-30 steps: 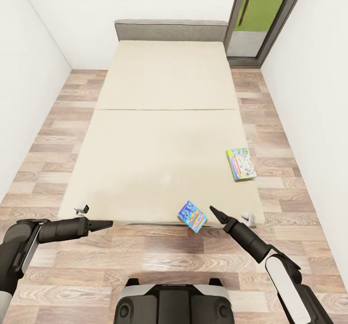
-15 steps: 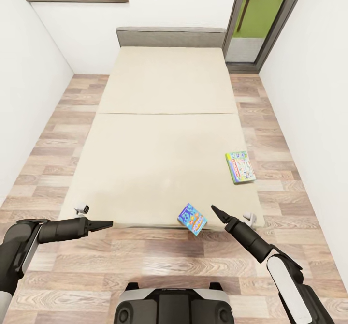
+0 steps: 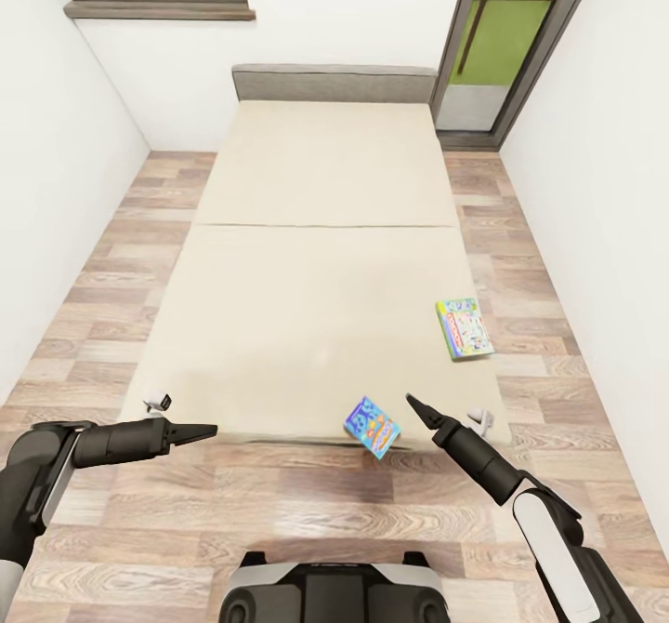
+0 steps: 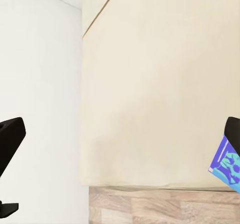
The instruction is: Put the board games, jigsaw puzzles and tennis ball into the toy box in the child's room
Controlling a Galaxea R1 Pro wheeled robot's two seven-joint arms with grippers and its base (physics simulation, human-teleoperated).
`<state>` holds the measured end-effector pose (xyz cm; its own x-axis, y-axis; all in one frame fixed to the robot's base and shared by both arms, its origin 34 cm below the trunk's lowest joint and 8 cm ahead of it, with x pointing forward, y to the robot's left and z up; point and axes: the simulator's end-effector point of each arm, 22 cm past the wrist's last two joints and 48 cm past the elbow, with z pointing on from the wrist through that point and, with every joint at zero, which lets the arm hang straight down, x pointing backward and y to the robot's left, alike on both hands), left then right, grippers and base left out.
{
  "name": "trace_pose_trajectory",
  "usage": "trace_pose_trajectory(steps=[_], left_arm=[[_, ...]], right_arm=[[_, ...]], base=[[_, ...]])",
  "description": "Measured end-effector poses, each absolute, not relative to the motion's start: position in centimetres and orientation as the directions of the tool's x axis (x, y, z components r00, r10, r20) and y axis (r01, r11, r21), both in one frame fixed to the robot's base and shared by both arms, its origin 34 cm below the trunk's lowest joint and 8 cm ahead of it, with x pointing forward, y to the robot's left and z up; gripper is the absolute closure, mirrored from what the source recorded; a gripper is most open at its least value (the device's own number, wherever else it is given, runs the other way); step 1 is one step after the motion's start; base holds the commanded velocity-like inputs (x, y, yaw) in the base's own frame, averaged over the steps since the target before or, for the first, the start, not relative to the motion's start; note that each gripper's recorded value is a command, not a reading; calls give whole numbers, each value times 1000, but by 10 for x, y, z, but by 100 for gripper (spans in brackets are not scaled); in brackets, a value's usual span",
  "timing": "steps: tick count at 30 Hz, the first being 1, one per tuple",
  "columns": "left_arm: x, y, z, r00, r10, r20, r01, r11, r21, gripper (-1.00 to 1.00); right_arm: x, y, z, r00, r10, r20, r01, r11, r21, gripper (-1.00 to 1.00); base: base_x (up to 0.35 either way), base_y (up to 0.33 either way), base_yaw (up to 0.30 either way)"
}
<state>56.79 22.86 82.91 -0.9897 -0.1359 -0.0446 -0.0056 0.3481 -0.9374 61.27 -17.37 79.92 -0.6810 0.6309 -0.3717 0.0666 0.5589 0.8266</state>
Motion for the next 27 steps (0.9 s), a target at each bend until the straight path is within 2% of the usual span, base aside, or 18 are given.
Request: trace_pose_trajectory(steps=[27], left_arm=[[575,229,850,-987,-135,-87,35,348,-937,-100]], right_arm=[[621,-173,822,-664,631,-401,30,558,829,-100]], base=[[0,0,65]])
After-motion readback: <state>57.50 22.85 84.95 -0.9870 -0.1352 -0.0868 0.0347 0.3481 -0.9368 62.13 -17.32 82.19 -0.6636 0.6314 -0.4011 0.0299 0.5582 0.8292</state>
